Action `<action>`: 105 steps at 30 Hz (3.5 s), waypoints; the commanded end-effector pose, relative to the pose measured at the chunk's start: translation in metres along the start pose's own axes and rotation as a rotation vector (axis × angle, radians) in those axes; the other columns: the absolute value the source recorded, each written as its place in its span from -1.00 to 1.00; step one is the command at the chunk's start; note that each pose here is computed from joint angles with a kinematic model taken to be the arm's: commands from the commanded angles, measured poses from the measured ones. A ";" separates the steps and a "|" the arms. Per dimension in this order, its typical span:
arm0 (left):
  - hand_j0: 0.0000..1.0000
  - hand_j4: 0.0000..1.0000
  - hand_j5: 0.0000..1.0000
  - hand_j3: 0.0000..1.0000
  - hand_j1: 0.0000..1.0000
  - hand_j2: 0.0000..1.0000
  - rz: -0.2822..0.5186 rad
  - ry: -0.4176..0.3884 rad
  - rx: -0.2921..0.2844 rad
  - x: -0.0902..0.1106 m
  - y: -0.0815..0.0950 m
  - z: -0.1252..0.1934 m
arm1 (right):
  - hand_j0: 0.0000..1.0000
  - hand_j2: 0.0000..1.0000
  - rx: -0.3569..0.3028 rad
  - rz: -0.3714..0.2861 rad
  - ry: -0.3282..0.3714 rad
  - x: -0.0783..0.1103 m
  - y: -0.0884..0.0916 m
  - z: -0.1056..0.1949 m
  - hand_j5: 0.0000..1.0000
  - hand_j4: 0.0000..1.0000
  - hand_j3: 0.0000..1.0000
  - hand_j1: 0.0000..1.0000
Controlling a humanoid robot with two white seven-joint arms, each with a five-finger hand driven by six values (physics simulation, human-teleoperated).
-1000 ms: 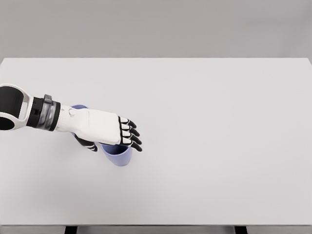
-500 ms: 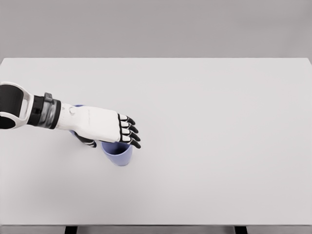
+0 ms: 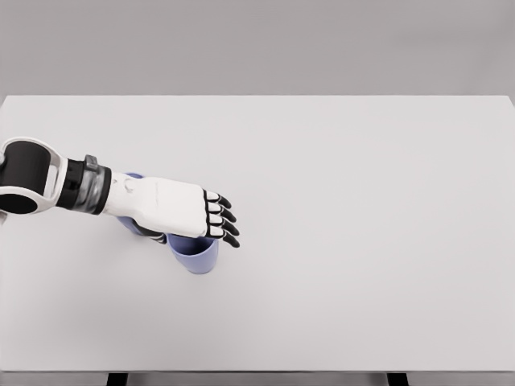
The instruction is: Place the right cup on the left cup with left arm
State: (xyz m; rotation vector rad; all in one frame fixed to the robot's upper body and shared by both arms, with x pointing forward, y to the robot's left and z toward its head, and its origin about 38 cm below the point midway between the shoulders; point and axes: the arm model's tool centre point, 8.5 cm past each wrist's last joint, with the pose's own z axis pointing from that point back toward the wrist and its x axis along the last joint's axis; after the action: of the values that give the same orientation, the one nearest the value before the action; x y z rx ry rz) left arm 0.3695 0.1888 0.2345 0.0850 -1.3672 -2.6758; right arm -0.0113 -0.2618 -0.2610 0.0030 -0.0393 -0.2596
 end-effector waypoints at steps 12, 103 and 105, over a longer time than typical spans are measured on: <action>0.58 0.58 0.58 0.58 0.58 0.58 0.010 0.004 -0.004 0.000 -0.003 0.003 | 1.00 1.00 0.000 0.000 0.000 0.000 0.000 0.000 1.00 1.00 1.00 1.00; 0.46 0.46 0.46 0.46 0.46 0.46 0.060 0.334 0.089 -0.047 0.038 0.156 | 1.00 1.00 0.000 0.000 0.000 0.000 0.000 0.000 1.00 1.00 1.00 1.00; 0.46 0.46 0.46 0.46 0.46 0.46 0.049 0.343 0.064 -0.048 0.034 0.153 | 1.00 1.00 0.000 0.000 0.000 0.000 0.000 0.000 1.00 1.00 1.00 1.00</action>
State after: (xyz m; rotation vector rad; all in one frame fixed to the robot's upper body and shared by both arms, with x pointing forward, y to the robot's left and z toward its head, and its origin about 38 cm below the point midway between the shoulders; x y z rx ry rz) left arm 0.4018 0.2979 0.3518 0.4659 -1.3401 -2.4246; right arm -0.0113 -0.2618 -0.2610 0.0030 -0.0392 -0.2596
